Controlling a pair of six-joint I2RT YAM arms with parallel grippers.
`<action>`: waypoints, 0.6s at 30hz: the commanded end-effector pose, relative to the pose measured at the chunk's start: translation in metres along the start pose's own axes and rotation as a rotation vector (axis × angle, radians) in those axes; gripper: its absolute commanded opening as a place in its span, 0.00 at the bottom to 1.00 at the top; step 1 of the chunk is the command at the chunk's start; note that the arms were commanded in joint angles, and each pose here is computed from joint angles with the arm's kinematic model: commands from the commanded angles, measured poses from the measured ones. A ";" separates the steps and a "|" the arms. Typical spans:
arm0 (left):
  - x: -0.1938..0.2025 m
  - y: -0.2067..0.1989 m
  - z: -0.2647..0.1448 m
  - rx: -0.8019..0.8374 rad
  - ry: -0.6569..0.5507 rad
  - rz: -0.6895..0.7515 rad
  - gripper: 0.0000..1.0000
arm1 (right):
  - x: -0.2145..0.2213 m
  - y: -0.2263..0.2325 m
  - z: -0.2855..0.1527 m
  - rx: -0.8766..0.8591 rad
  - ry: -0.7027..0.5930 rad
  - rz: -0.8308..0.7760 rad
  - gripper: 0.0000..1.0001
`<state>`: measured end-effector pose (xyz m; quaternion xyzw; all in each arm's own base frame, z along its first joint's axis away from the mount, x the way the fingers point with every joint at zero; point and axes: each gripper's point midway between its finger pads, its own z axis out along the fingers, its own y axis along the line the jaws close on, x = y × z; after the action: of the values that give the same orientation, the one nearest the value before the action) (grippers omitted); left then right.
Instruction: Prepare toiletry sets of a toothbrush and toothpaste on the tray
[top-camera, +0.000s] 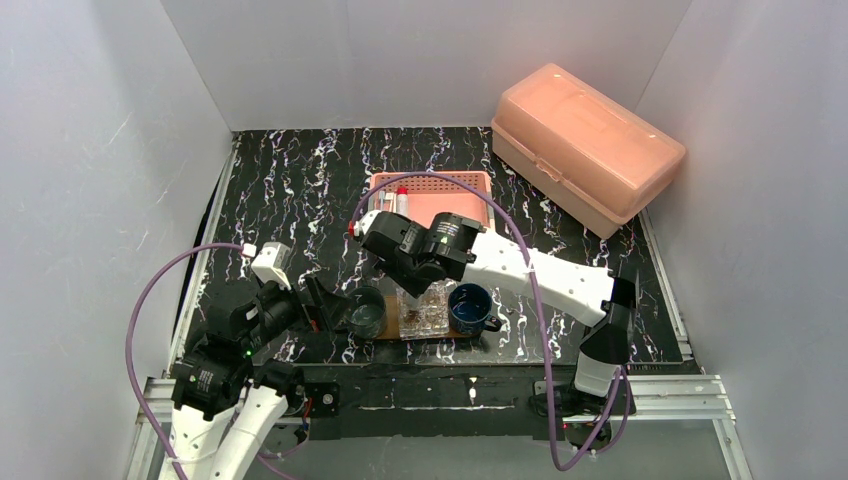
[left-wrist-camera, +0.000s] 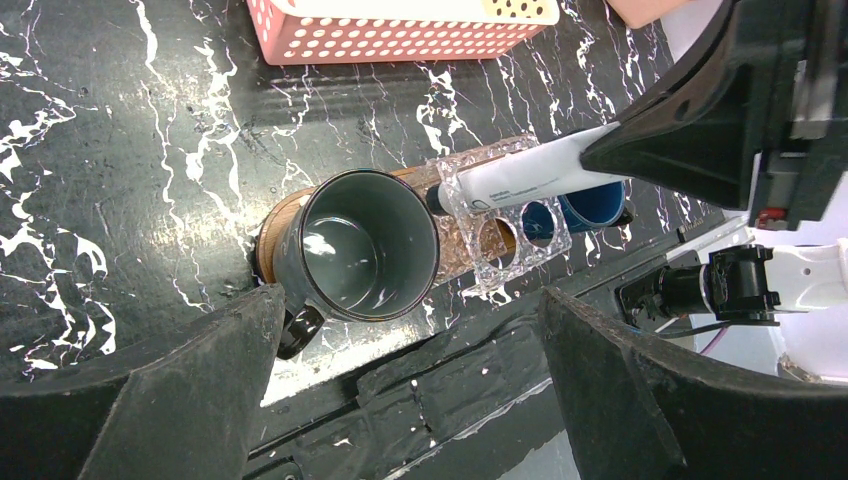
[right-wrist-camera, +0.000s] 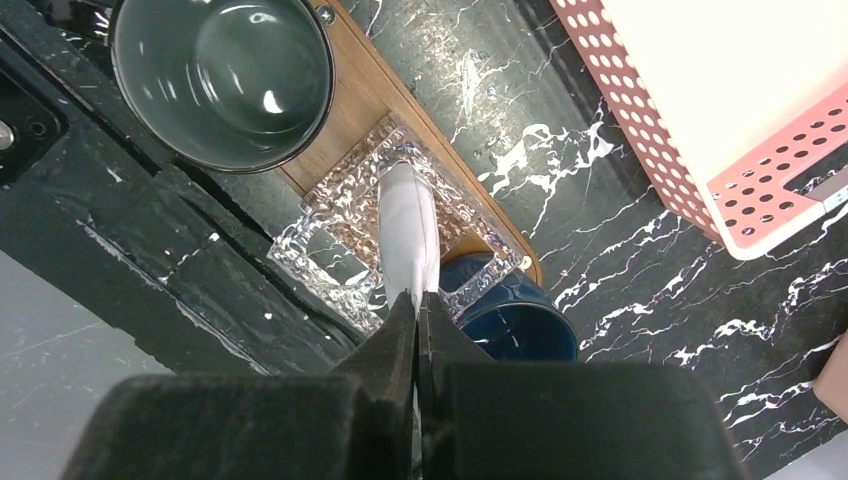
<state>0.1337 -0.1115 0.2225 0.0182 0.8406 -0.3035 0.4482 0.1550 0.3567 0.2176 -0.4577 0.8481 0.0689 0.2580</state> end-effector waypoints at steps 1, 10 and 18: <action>0.003 -0.001 0.002 0.012 0.018 0.001 0.98 | -0.009 0.005 0.008 -0.006 -0.039 0.003 0.01; 0.003 -0.002 0.002 0.013 0.017 0.000 0.98 | -0.004 0.006 0.020 -0.005 -0.025 0.013 0.01; 0.002 -0.002 0.002 0.013 0.015 0.000 0.98 | -0.003 0.003 0.025 0.000 -0.027 0.030 0.08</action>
<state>0.1334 -0.1120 0.2225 0.0187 0.8407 -0.3047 0.4472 0.1583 0.3646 0.1958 -0.4545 0.8504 0.0680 0.2563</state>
